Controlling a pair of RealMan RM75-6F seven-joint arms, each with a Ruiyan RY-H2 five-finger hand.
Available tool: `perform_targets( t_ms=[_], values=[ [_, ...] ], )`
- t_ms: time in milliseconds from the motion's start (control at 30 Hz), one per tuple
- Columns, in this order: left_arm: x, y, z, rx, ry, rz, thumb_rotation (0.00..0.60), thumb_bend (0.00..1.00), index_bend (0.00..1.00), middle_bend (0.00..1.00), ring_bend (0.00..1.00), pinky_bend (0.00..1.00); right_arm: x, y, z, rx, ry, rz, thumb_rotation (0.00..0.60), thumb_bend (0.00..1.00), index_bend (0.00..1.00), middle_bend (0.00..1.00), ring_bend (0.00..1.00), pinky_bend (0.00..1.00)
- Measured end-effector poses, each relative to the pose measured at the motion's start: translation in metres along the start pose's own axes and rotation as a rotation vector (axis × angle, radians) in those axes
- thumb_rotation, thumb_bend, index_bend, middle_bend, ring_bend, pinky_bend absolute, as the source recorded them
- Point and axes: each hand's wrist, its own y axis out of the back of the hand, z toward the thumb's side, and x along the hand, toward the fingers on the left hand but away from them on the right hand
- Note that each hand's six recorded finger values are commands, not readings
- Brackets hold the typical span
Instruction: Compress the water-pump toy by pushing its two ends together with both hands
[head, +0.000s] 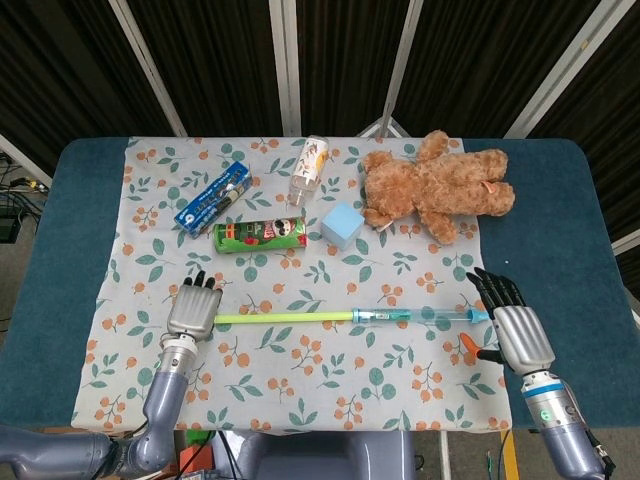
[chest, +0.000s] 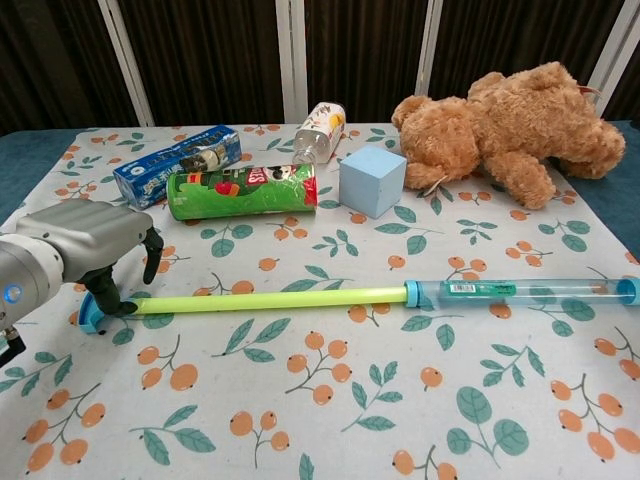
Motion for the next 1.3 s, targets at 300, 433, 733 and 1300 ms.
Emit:
perform_targets(
  t_ms=[300, 433, 733, 1300],
  values=[
    [0.000, -0.010, -0.001, 0.029, 0.014, -0.023, 0.600, 0.36, 0.49, 0.22, 0.12, 0.25, 0.000, -0.001, -0.001, 0.002, -0.001, 0.000, 0.600, 0.33, 0.00, 0.00, 0.00, 0.00],
    [0.000, -0.013, -0.003, 0.036, 0.028, -0.028, 0.600, 0.37, 0.49, 0.22, 0.12, 0.25, 0.000, -0.001, -0.001, -0.001, -0.003, 0.001, 0.600, 0.33, 0.00, 0.00, 0.00, 0.00],
    [0.002, -0.015, -0.007, 0.020, 0.045, -0.047, 0.600, 0.45, 0.50, 0.22, 0.12, 0.25, 0.000, -0.002, -0.001, -0.005, -0.004, 0.005, 0.600, 0.33, 0.00, 0.00, 0.00, 0.00],
    [0.002, -0.013, -0.006, 0.002, 0.042, -0.033, 0.600, 0.45, 0.56, 0.22, 0.12, 0.25, 0.000, -0.002, 0.000, -0.002, 0.001, 0.004, 0.600, 0.33, 0.00, 0.00, 0.00, 0.00]
  ],
)
